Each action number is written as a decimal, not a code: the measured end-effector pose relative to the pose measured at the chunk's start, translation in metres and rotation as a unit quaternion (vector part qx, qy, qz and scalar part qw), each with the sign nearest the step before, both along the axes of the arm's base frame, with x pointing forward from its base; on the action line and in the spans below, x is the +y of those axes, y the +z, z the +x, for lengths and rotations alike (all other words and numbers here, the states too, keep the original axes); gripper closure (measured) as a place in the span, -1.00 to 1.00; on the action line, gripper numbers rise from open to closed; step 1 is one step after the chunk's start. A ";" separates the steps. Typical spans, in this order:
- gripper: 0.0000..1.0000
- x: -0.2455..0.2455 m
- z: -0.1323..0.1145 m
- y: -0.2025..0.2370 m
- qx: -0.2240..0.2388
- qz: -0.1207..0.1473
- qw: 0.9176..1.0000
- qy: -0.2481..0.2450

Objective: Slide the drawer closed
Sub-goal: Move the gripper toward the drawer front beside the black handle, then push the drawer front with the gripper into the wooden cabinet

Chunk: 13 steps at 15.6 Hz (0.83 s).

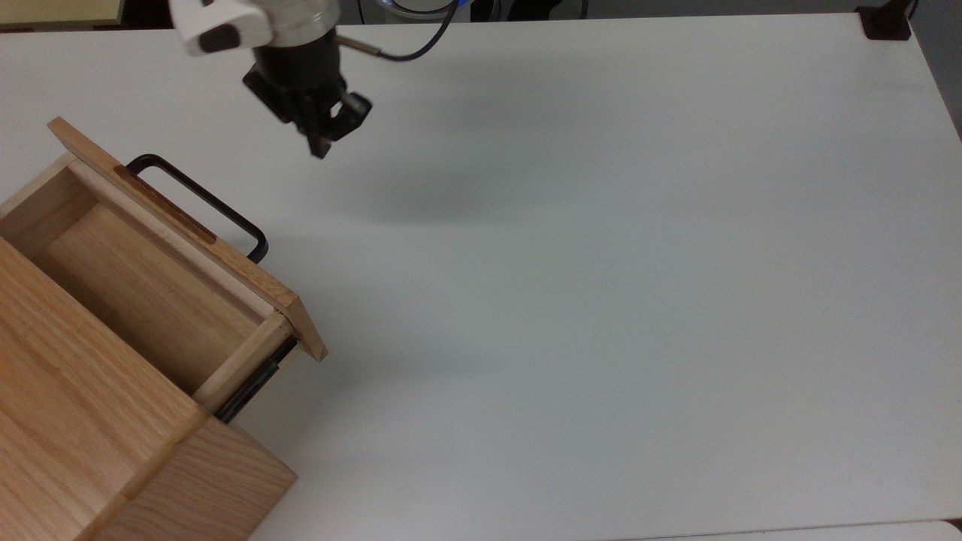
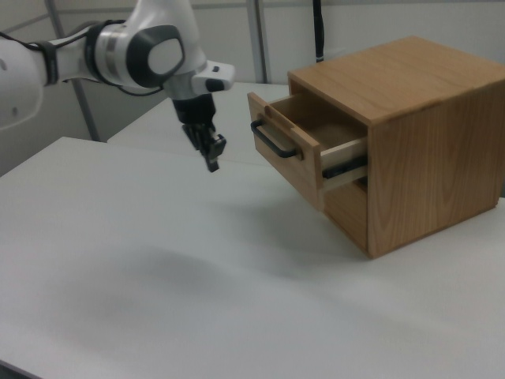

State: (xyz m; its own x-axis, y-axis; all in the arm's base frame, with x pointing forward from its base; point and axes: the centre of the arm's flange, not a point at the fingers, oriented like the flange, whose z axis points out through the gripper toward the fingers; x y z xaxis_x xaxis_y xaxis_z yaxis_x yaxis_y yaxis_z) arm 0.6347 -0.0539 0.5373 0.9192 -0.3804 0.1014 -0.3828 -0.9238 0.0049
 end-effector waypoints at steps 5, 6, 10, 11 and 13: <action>0.99 -0.026 0.031 -0.005 -0.051 -0.020 0.996 -0.068; 0.99 -0.028 0.035 -0.007 -0.059 -0.026 0.995 -0.074; 0.99 -0.036 0.046 -0.013 -0.085 -0.037 0.992 -0.082; 0.99 -0.039 0.048 -0.013 -0.091 -0.041 0.992 -0.082; 0.99 -0.047 0.054 -0.012 -0.106 -0.046 0.989 -0.087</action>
